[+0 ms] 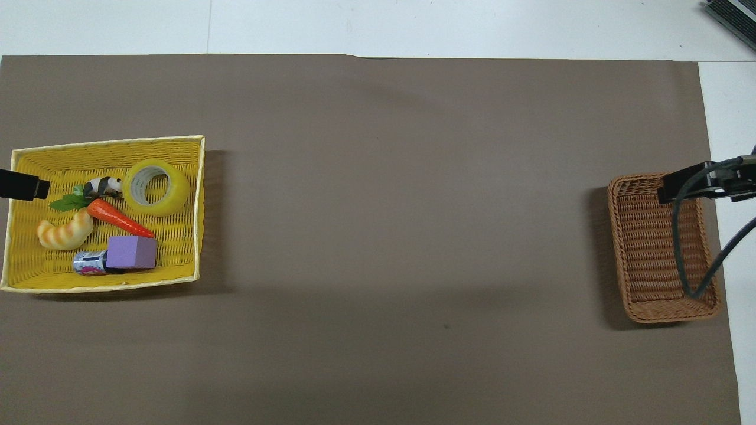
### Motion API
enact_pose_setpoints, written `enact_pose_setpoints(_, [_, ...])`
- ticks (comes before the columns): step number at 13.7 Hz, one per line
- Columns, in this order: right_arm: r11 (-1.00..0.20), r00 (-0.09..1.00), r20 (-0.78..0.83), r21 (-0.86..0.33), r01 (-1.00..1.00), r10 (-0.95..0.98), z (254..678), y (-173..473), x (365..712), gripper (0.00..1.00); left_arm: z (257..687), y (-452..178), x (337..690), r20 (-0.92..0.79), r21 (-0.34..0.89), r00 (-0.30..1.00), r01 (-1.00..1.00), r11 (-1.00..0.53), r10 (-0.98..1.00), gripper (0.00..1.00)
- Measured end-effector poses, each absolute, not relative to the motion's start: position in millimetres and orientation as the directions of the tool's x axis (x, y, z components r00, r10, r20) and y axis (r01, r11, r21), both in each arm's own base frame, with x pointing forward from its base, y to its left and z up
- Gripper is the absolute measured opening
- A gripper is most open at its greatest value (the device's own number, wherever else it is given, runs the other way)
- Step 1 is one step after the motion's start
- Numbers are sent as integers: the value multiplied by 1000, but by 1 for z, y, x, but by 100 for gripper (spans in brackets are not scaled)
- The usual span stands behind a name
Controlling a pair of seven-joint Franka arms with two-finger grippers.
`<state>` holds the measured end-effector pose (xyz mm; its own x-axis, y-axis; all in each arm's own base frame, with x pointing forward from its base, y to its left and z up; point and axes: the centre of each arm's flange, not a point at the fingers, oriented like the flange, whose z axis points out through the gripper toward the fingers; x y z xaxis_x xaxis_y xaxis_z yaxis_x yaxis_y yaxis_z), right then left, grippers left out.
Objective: Move tape to another basket
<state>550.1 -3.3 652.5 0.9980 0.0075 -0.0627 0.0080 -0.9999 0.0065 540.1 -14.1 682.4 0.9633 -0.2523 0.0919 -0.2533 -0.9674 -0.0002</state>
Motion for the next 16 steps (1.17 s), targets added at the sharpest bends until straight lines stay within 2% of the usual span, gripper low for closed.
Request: enact_pose_setpoints(16, [-1000,999,-53,3,11,11,660,-2,557,100,683,-27,538,96,-1,956,-278,-961,-277,100])
